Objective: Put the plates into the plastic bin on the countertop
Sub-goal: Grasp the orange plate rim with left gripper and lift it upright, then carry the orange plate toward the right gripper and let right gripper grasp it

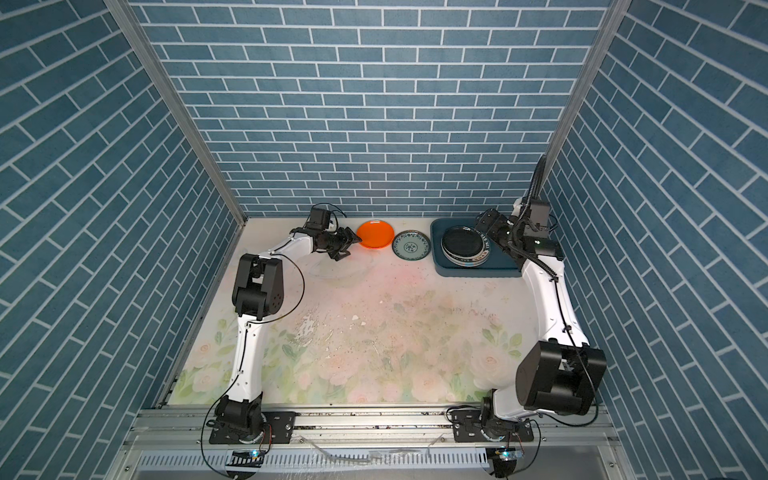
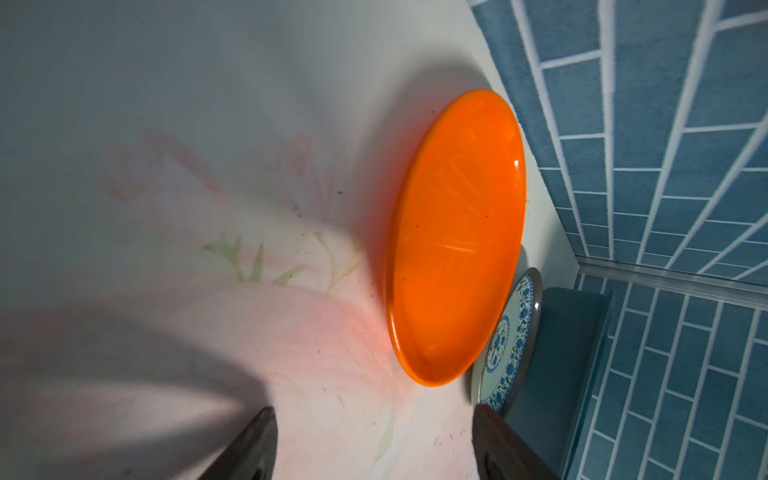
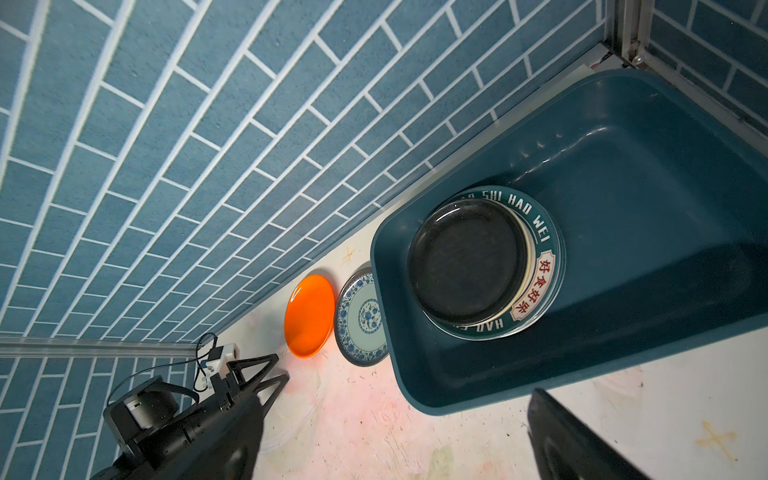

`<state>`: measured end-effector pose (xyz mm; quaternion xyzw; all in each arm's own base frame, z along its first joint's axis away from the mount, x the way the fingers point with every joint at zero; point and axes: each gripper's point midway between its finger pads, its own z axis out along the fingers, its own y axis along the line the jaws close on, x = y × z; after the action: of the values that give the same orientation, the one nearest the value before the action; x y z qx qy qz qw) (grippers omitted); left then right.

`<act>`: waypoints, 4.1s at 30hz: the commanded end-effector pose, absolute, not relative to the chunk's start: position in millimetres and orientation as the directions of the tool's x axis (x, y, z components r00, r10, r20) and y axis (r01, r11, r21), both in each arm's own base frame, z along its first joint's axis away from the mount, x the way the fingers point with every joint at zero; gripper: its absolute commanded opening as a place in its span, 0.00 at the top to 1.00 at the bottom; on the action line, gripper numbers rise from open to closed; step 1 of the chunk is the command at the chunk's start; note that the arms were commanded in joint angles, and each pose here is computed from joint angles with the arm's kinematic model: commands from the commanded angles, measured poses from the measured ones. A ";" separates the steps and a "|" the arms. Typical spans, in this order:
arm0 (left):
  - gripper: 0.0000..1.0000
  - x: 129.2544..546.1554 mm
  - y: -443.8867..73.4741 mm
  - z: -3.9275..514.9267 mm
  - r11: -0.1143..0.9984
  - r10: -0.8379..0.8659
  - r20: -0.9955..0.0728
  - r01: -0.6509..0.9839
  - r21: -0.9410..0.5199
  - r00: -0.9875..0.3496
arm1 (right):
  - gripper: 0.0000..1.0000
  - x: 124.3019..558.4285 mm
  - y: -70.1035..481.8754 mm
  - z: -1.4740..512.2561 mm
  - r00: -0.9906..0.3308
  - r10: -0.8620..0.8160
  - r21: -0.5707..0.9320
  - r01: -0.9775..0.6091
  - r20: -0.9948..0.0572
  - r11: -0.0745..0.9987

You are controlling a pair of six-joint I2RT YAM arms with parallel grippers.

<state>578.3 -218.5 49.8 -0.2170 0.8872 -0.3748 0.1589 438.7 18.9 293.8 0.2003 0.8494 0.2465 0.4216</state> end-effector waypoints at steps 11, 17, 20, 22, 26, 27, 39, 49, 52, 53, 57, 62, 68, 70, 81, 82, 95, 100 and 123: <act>0.43 598.2 -235.6 16.7 0.600 -0.538 -0.090 -0.305 -0.740 -0.838 | 0.02 420.1 10.3 298.9 -0.524 0.583 0.579 0.195 -0.620 0.792; 0.52 601.8 -239.0 7.8 0.585 -0.559 -0.072 -0.331 -0.741 -0.826 | 0.02 409.6 4.5 301.0 -0.500 0.591 0.567 0.220 -0.633 0.794; 0.61 602.1 -237.6 6.0 0.590 -0.562 -0.074 -0.337 -0.734 -0.824 | 0.02 405.7 3.0 297.0 -0.503 0.595 0.562 0.238 -0.627 0.792; 0.68 601.7 -237.0 3.7 0.594 -0.563 -0.071 -0.343 -0.728 -0.823 | 0.02 403.7 1.4 295.1 -0.503 0.599 0.558 0.250 -0.624 0.791; 0.80 600.8 -236.8 1.5 0.595 -0.563 -0.066 -0.348 -0.724 -0.824 | 0.02 400.9 0.8 295.4 -0.499 0.601 0.558 0.254 -0.624 0.790; 0.83 600.9 -237.0 2.7 0.594 -0.562 -0.066 -0.347 -0.726 -0.824 | 0.02 400.4 1.2 295.5 -0.499 0.601 0.558 0.253 -0.624 0.790; 1.00 604.5 -240.2 34.3 0.569 -0.557 -0.086 -0.304 -0.764 -0.826 | 0.02 395.4 0.6 294.0 -0.489 0.611 0.565 0.259 -0.623 0.783; 1.00 601.4 -232.1 93.4 0.486 -0.596 -0.074 -0.286 -0.826 -0.800 | 0.01 406.9 12.4 289.7 -0.507 0.619 0.614 0.206 -0.599 0.762; 1.00 595.8 -229.7 113.4 0.474 -0.594 -0.079 -0.270 -0.838 -0.800 | 0.02 412.6 17.9 290.7 -0.514 0.616 0.629 0.176 -0.597 0.757; 1.00 593.4 -229.2 119.9 0.470 -0.592 -0.079 -0.263 -0.843 -0.802 | 0.03 415.1 19.8 290.7 -0.516 0.615 0.634 0.167 -0.596 0.755; 1.00 582.7 -228.1 143.5 0.461 -0.580 -0.082 -0.244 -0.853 -0.810 | 0.03 423.6 31.9 290.2 -0.542 0.603 0.653 0.125 -0.585 0.747; 1.00 566.5 -229.6 167.2 0.459 -0.550 -0.091 -0.210 -0.863 -0.830 | 0.02 436.8 54.9 290.1 -0.583 0.572 0.670 0.063 -0.577 0.740; 1.00 540.3 -232.8 188.2 0.487 -0.511 -0.111 -0.180 -0.855 -0.852 | 0.01 452.7 99.3 281.8 -0.649 0.511 0.675 -0.005 -0.563 0.738; 1.00 531.6 -235.4 194.5 0.505 -0.494 -0.123 -0.169 -0.847 -0.861 | 0.01 457.4 118.3 280.8 -0.672 0.485 0.683 -0.042 -0.560 0.730; 1.00 500.7 -272.7 227.7 0.541 -0.372 -0.164 -0.070 -0.838 -0.914 | 0.10 476.9 212.6 268.9 -0.802 0.333 0.737 -0.185 -0.496 0.650; 1.00 499.2 -276.0 230.4 0.540 -0.364 -0.169 -0.060 -0.839 -0.916 | 0.13 477.9 217.8 267.1 -0.808 0.324 0.738 -0.189 -0.491 0.647; 1.00 493.2 -292.2 249.0 0.520 -0.330 -0.190 -0.010 -0.854 -0.925 | 0.55 486.4 237.5 251.2 -0.844 0.294 0.739 -0.165 -0.449 0.653; 0.99 493.4 -296.7 258.8 0.508 -0.323 -0.205 0.013 -0.861 -0.924 | 0.59 485.5 240.7 244.8 -0.858 0.280 0.740 -0.160 -0.432 0.653; 0.44 493.2 -302.5 273.6 0.498 -0.317 -0.239 0.054 -0.866 -0.918 | 1.00 488.7 243.5 249.3 -0.858 0.287 0.747 -0.155 -0.426 0.647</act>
<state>495.2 -301.7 244.3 -0.0940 0.8563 -0.4813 0.1619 485.1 242.4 243.4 0.0435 0.8692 0.4216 0.2548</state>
